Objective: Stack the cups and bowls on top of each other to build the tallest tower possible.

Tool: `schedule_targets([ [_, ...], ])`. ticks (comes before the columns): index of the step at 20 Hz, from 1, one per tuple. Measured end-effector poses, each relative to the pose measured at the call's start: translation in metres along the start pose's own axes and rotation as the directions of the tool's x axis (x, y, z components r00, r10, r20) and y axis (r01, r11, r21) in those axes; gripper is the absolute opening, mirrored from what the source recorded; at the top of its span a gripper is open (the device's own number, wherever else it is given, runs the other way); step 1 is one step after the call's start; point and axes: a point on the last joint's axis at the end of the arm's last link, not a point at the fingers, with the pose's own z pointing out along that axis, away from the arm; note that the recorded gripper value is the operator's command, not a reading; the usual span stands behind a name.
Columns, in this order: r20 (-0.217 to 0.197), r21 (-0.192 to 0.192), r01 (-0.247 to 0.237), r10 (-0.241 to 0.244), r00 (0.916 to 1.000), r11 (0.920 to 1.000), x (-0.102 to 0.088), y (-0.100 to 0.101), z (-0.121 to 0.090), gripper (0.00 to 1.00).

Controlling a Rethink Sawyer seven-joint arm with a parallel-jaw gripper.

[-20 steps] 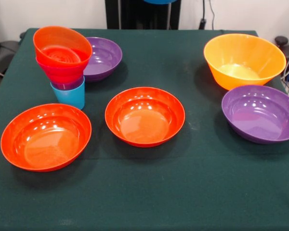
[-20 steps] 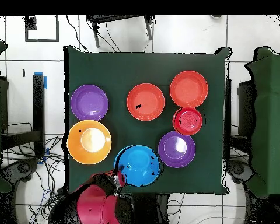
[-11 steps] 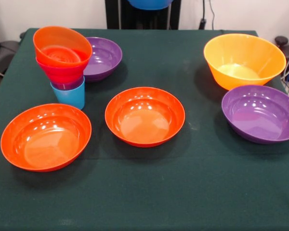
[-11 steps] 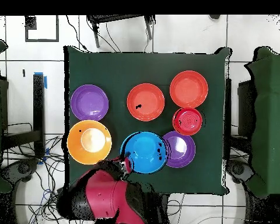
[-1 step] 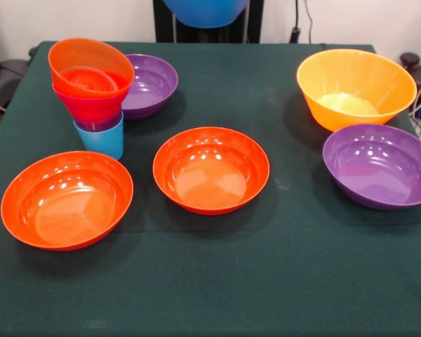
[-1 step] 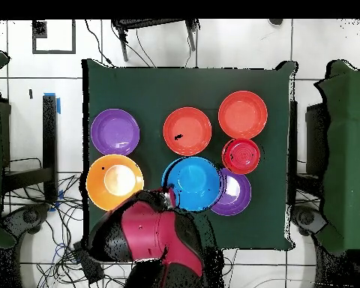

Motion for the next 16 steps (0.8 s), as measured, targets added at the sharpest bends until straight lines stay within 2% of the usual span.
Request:
schedule_targets([
  [8,-0.013,-0.014,0.022,-0.022,0.9997,0.9997,-0.003,-0.011,0.005,0.0],
  [16,0.005,-0.031,0.054,-0.054,0.9985,0.9981,-0.011,-0.014,0.009,0.0],
])
